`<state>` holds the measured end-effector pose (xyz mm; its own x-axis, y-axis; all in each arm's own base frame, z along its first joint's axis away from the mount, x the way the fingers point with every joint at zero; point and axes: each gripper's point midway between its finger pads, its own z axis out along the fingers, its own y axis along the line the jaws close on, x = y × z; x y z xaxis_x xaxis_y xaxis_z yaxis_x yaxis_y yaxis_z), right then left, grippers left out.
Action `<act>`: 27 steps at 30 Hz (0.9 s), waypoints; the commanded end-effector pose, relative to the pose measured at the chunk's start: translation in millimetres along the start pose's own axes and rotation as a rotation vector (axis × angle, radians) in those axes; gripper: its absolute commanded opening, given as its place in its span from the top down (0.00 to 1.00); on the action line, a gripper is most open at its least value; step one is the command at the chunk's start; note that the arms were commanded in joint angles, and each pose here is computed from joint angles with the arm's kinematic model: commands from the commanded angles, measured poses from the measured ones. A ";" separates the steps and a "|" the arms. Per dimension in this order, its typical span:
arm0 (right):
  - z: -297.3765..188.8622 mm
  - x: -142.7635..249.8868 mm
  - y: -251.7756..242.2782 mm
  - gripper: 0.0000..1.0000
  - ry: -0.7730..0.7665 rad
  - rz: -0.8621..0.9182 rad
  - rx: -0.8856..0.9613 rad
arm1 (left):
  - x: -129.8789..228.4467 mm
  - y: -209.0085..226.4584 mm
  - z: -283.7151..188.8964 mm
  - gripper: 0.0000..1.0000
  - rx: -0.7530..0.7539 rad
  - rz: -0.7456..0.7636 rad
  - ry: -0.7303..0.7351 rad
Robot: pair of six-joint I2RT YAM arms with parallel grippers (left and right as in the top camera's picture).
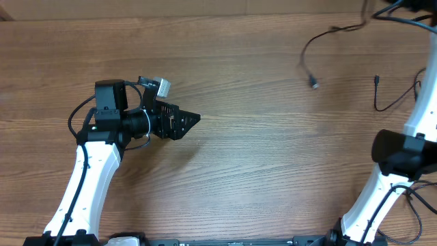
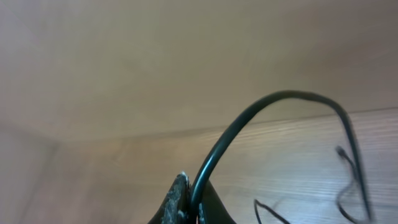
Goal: Untangle cables
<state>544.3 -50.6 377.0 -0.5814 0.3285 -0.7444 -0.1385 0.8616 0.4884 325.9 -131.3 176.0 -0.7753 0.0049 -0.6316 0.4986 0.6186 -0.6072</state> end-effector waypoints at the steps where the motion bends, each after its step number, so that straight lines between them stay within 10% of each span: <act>1: -28.2 -36.8 -20.8 0.96 -0.148 0.012 0.132 | -5.6 -7.1 -2.4 0.00 0.019 0.035 -0.014; 15: -41.8 -58.6 -151.0 0.96 -0.326 0.048 0.690 | -5.6 -7.1 -2.4 0.00 0.019 0.035 -0.014; 27: -23.2 45.6 -335.2 0.96 -0.135 0.403 0.828 | -5.6 -7.1 -2.4 0.00 0.019 0.035 -0.014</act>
<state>558.5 -309.6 215.4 -0.3897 0.5758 -0.7187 0.6551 0.7219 0.2231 325.8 -131.3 176.0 -0.7757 0.0049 -0.6310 0.4981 0.6186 -0.6076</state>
